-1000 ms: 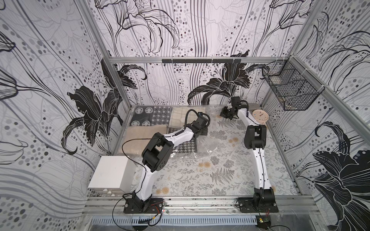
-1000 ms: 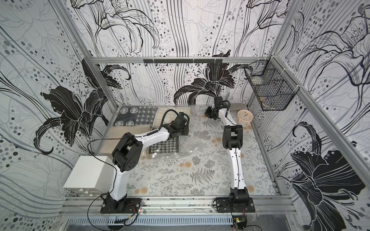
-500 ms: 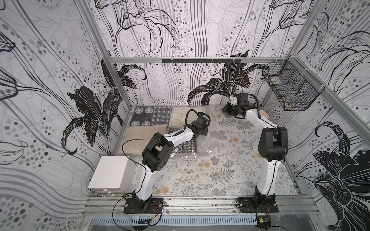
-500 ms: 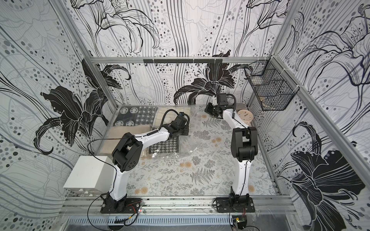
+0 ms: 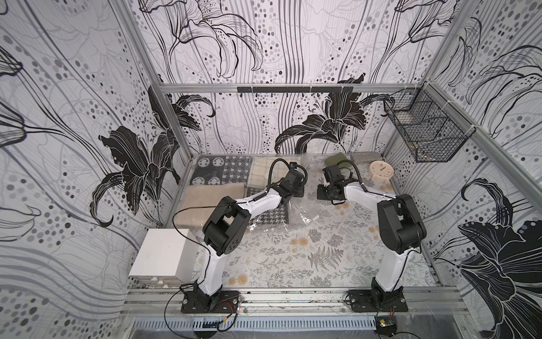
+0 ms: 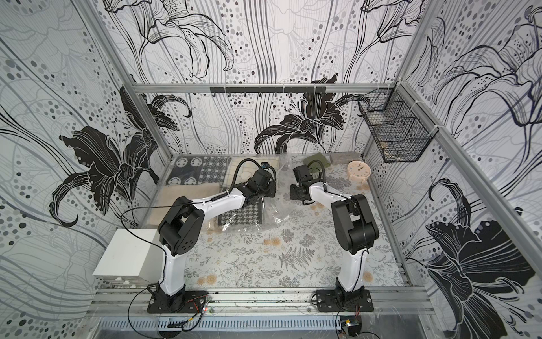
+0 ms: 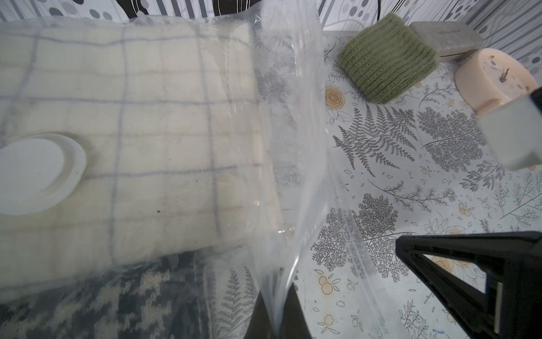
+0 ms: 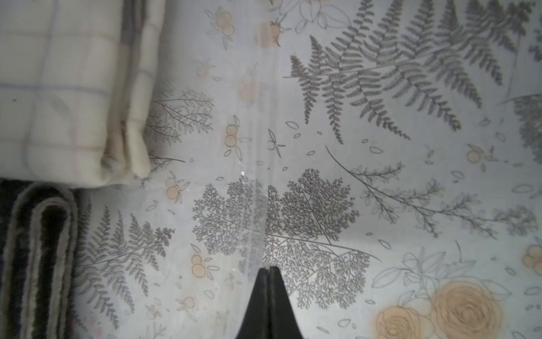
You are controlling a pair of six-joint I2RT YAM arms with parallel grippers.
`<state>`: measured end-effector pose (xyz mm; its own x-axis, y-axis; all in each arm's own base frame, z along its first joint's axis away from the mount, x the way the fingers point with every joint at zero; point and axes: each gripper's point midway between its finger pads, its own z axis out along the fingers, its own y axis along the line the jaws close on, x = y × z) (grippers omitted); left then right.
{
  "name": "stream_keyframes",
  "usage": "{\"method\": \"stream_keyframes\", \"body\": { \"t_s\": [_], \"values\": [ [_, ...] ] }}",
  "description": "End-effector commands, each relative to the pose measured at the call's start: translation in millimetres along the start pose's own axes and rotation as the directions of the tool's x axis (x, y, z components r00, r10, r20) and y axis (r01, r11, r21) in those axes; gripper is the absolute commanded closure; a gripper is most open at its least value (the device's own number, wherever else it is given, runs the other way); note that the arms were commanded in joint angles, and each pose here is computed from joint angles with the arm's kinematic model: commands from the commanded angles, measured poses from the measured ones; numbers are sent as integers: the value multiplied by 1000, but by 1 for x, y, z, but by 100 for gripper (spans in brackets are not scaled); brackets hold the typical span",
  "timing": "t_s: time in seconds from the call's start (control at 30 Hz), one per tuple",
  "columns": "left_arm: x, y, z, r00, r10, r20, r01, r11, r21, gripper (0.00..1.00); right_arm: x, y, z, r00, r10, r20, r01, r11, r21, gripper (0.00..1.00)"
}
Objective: Take the scarf out of the vacuum bag
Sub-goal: Take out the scarf from the vacuum bag.
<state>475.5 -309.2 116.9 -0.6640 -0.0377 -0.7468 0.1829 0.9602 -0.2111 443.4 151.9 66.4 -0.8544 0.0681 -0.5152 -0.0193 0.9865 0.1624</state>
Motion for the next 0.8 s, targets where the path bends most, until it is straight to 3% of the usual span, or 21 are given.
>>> {"method": "stream_keyframes", "body": {
  "t_s": [0.0,0.13,0.3,0.77],
  "values": [
    [-24,-5,-14,997,3,79,-4,1000,19,100,-21,22,-20,996,61,67,-52,990,-131,100],
    [-26,-8,-19,996,-3,90,0,999,39,100,-24,36,-17,991,131,13,-122,953,-277,100],
    [-30,-10,-24,995,-1,100,-4,999,54,100,-21,37,-7,980,190,-58,-198,915,-350,99],
    [-33,-17,-27,993,6,116,-14,997,71,100,-24,23,-8,984,173,-29,-174,949,-264,88]
  ]
}}
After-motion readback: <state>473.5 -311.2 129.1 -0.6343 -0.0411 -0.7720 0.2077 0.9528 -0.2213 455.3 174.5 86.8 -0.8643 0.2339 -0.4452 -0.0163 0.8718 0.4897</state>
